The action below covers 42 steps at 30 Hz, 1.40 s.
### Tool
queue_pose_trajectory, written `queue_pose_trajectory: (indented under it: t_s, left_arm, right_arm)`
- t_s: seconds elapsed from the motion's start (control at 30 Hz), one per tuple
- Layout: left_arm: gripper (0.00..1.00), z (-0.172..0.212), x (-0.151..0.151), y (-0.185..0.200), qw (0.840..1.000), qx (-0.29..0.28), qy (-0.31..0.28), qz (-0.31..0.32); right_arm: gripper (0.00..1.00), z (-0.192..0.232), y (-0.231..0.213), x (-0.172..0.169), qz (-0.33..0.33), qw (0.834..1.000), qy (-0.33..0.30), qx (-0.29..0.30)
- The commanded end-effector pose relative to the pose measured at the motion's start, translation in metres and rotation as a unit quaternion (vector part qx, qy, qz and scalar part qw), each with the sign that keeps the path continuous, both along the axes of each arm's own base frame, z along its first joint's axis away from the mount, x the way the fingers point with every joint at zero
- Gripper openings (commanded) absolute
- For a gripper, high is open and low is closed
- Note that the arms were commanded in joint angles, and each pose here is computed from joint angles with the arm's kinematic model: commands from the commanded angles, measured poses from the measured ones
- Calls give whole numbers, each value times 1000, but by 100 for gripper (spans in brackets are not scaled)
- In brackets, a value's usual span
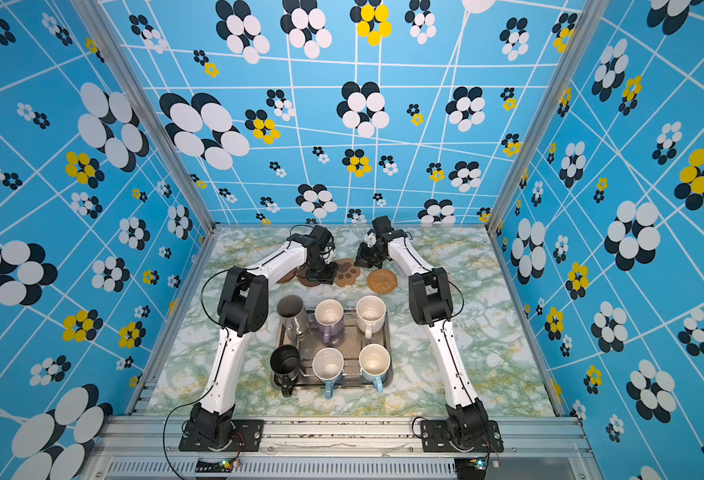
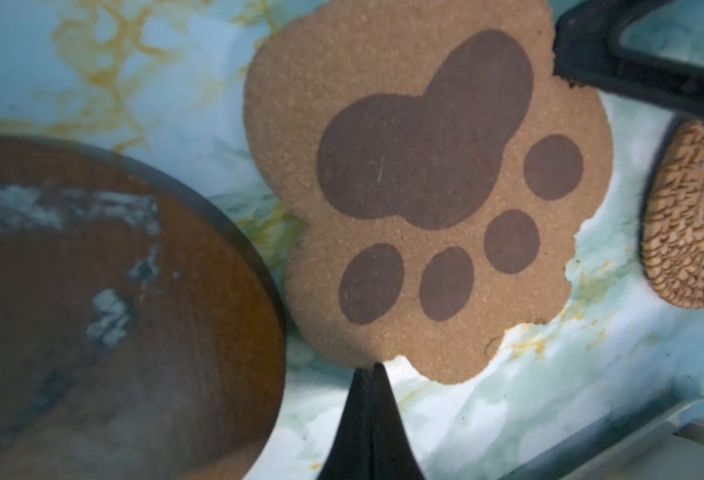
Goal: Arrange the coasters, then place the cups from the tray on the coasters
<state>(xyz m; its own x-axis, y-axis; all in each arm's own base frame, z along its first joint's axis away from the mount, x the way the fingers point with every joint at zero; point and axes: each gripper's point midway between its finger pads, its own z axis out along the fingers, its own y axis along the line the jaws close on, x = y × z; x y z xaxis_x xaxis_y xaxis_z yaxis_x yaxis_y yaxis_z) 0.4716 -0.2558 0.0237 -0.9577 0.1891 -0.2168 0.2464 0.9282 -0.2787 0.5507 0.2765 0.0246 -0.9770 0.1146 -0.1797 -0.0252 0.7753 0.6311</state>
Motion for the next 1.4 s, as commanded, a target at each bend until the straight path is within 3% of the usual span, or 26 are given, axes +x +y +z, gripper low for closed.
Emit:
queue_pose_trajectory:
  t_s: [0.0, 0.5, 1.0, 1.2, 1.37]
  left_arm:
    - [0, -24, 5, 1, 1000, 5, 13, 10]
    - [0, -6, 16, 10, 1000, 8, -10, 24]
    - [0, 42, 16, 20, 998, 18, -55, 17]
    - [0, 61, 12, 20, 998, 11, -68, 15]
    - [0, 99, 13, 21, 994, -1, -104, 15]
  right_arm:
    - [0, -17, -6, -19, 2, 999, 34, -29]
    - [0, -12, -8, -14, -9, 999, 29, -23]
    - [0, 7, -6, -4, -12, 1000, 6, 2]
    - [0, 26, -14, 1, -17, 1000, -8, 6]
    - [1, 61, -32, 5, -20, 999, -36, 5]
